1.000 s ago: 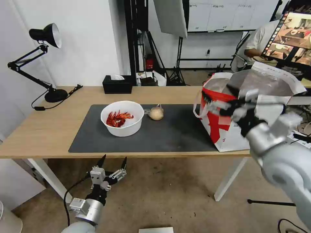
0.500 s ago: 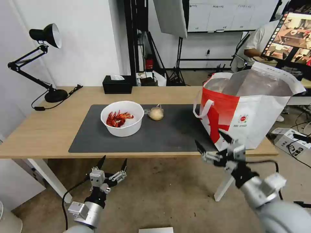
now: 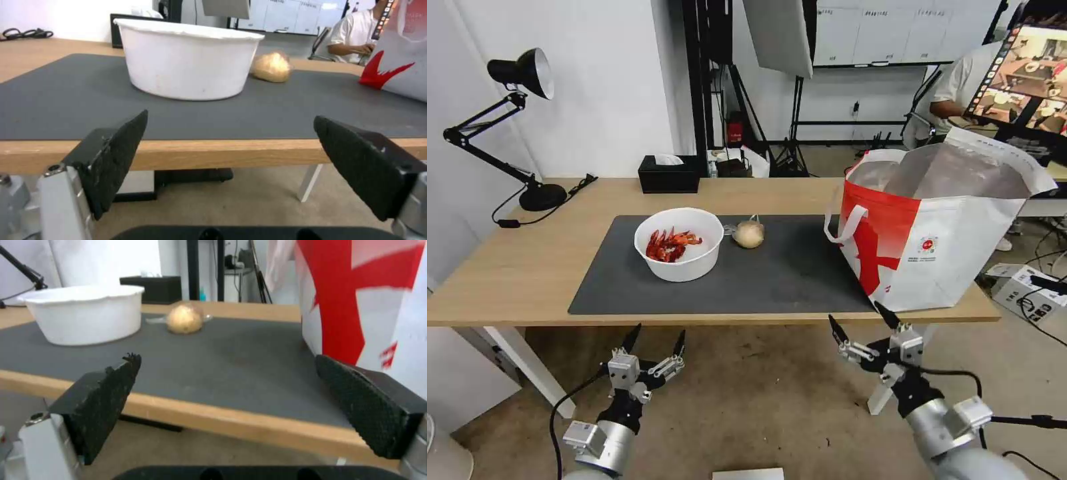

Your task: Pick up the trash from the table and place it into the takeout bag.

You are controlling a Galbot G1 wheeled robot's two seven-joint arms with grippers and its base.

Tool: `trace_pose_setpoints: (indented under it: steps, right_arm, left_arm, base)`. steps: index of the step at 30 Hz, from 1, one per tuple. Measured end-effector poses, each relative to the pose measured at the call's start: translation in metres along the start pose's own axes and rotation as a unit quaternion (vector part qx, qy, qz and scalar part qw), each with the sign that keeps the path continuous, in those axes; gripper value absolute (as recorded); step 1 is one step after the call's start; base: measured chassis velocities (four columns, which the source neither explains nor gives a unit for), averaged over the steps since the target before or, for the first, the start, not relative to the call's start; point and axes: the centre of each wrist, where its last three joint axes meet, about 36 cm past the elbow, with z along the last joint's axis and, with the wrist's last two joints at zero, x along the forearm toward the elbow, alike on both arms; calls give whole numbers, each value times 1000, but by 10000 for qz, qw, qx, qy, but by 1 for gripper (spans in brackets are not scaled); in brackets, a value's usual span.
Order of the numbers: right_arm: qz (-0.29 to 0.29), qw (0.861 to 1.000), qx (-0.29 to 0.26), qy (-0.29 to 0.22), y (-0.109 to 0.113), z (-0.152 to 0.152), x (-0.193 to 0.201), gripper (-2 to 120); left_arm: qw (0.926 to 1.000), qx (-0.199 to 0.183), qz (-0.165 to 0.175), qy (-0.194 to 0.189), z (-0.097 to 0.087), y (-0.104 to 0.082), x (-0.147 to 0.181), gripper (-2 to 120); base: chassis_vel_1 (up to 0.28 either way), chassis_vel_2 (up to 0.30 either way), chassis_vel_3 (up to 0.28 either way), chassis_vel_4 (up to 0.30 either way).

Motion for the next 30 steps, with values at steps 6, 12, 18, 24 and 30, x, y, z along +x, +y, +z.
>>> trace_pose_setpoints:
  steps: [6,12,18,24,30]
  right_arm:
    - [32,9999,-27,114,6,15,2,100]
    - [45,9998,-86,152,12,20,2,100]
    - [41,9998,-107,148,14,21,1,100]
    - [26,9999,-86,136,13,21,0,100]
    - [49,9999,-88,105,13,19,0,100]
  left_arm:
    - [10000,31,-27,8,4,0,-1,100]
    - [10000,47,-24,6,5,-1,-1,100]
    - [10000,26,-33,28,5,0,2,100]
    - [10000,7,-32,21,4,2,3,100]
    - [10000,18,-35,-2,3,0,5,100]
  base:
    - [0,0,0,0]
    - [0,0,0,0]
    - [0,0,0,0]
    - [0,0,0,0]
    - [0,0,0,0]
